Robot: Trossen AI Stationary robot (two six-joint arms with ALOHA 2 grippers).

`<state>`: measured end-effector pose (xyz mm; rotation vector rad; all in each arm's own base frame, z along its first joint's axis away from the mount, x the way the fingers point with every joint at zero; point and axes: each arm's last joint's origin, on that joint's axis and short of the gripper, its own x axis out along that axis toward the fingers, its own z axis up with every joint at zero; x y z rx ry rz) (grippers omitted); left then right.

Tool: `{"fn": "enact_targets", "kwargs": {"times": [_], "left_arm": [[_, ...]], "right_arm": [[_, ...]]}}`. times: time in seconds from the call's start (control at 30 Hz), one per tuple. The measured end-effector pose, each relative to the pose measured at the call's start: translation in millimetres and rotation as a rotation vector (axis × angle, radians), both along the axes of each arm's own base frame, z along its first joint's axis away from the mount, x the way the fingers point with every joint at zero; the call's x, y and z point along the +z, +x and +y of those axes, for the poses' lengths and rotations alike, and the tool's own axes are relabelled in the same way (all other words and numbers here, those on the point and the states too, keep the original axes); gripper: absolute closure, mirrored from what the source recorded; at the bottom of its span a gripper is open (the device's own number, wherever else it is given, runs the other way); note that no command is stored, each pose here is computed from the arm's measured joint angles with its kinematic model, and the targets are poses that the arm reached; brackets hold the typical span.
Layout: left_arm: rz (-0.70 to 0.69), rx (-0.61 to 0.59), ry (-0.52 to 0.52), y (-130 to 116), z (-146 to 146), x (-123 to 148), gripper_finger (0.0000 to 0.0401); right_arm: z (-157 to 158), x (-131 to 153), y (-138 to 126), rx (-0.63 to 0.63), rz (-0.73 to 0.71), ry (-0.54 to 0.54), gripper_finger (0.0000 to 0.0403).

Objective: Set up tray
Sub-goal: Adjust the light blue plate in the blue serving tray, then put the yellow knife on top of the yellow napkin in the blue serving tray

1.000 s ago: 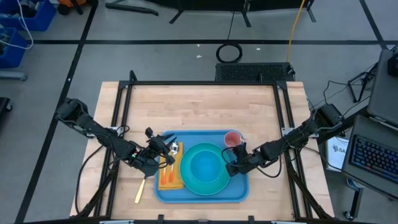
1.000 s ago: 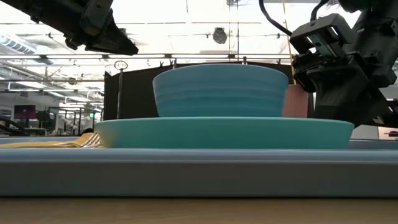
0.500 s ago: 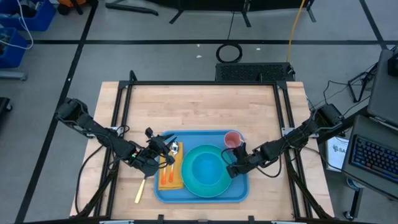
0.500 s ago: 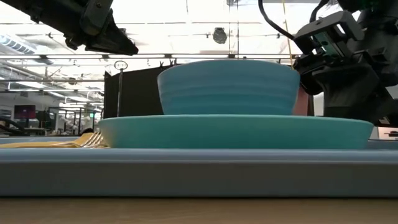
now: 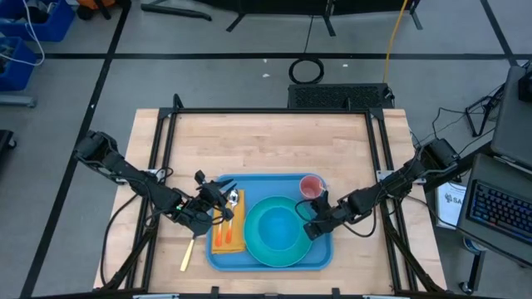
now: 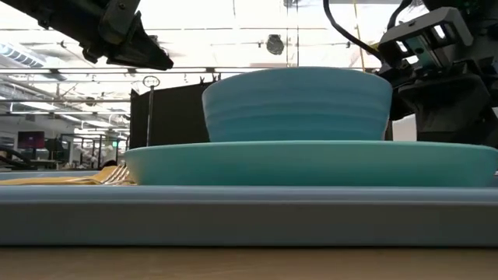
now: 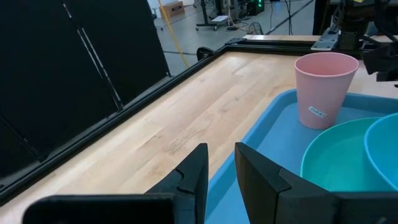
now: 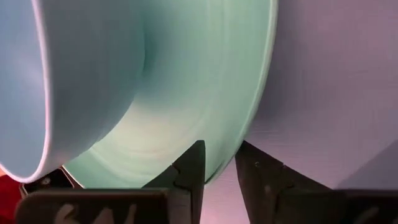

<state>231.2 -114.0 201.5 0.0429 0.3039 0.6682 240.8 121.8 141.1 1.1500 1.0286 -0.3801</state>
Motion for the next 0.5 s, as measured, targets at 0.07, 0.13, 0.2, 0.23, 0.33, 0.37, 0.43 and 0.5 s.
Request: {"fn": "enact_targets", "kwargs": {"times": [0.07, 0.13, 0.2, 0.23, 0.33, 0.37, 0.43, 0.5], "left_arm": [[0.001, -0.002, -0.002, 0.0, -0.1, -0.1, 0.0316], [0.001, -0.003, -0.002, 0.0, -0.1, -0.1, 0.0316], [0.003, -0.005, -0.004, 0.1, -0.1, -0.1, 0.0316], [0.003, -0.005, -0.004, 0.1, -0.1, -0.1, 0.0316], [0.003, -0.005, -0.004, 0.1, -0.1, -0.1, 0.0316], [0.003, -0.005, -0.004, 0.1, -0.1, -0.1, 0.0316], [0.003, -0.005, -0.004, 0.1, -0.1, -0.1, 0.0316], [0.003, -0.005, -0.004, 0.1, -0.1, -0.1, 0.0316]], "right_arm": [[-0.9, 0.0, 0.4, 0.005, -0.002, -0.004, 0.0314], [-1.2, 0.0, 0.6, 0.008, -0.003, -0.007, 0.0303], [-1.3, 0.0, 0.7, 0.014, -0.005, -0.012, 0.0291], [-1.3, 0.0, 0.6, 0.016, -0.006, -0.013, 0.0285], [-1.1, 0.0, 0.6, 0.021, 0.0, 0.002, 0.0269], [-1.6, 0.8, 0.6, 0.023, 0.002, 0.01, 0.0264], [-2.7, 2.2, 1.3, 0.021, -0.006, 0.013, 0.0257], [-4.2, 5.2, 1.2, 0.019, -0.016, 0.015, 0.0252]]}}
